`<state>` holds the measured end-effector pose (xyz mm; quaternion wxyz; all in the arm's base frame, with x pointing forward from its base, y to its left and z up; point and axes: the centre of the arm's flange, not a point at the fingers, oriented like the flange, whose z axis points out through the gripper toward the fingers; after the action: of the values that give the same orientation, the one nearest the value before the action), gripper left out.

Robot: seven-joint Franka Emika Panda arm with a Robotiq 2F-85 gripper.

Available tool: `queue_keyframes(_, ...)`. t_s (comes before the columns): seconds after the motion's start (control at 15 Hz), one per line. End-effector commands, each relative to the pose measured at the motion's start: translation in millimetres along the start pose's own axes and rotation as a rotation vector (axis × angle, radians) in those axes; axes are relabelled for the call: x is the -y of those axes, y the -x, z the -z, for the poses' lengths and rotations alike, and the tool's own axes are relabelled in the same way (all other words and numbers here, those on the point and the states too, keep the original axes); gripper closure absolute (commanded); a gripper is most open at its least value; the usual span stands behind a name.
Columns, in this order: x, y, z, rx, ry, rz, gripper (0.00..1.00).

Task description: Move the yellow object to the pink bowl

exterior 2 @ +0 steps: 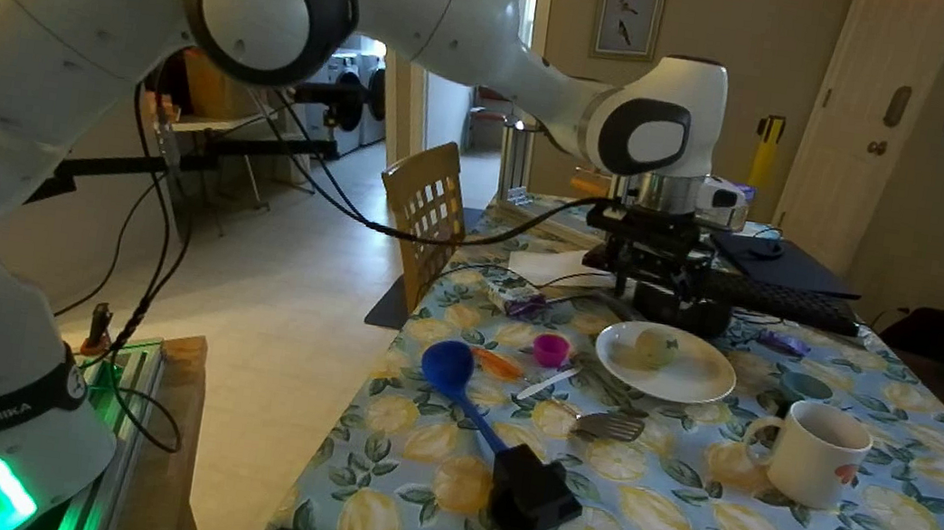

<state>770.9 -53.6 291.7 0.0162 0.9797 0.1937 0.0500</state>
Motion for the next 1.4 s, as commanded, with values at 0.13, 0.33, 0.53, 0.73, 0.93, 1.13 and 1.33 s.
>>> queue_keyframes(0.13,-8,-30,-34,0.01,0.07,-0.039,0.0)
queue_keyframes(0.33,-11,-41,-40,0.018,0.063,-0.043,0.0)
queue_keyframes(0.53,-2,-14,-40,0.011,0.045,-0.028,0.0)
queue_keyframes(0.73,-5,-18,-42,-0.03,0.032,-0.091,0.0)
queue_keyframes(0.93,-12,-31,-50,-0.098,0.051,-0.165,0.0)
queue_keyframes(1.13,-17,-37,-59,-0.121,0.032,-0.159,0.0)
queue_keyframes(1.33,-14,-44,-72,-0.121,0.0,-0.131,0.0)
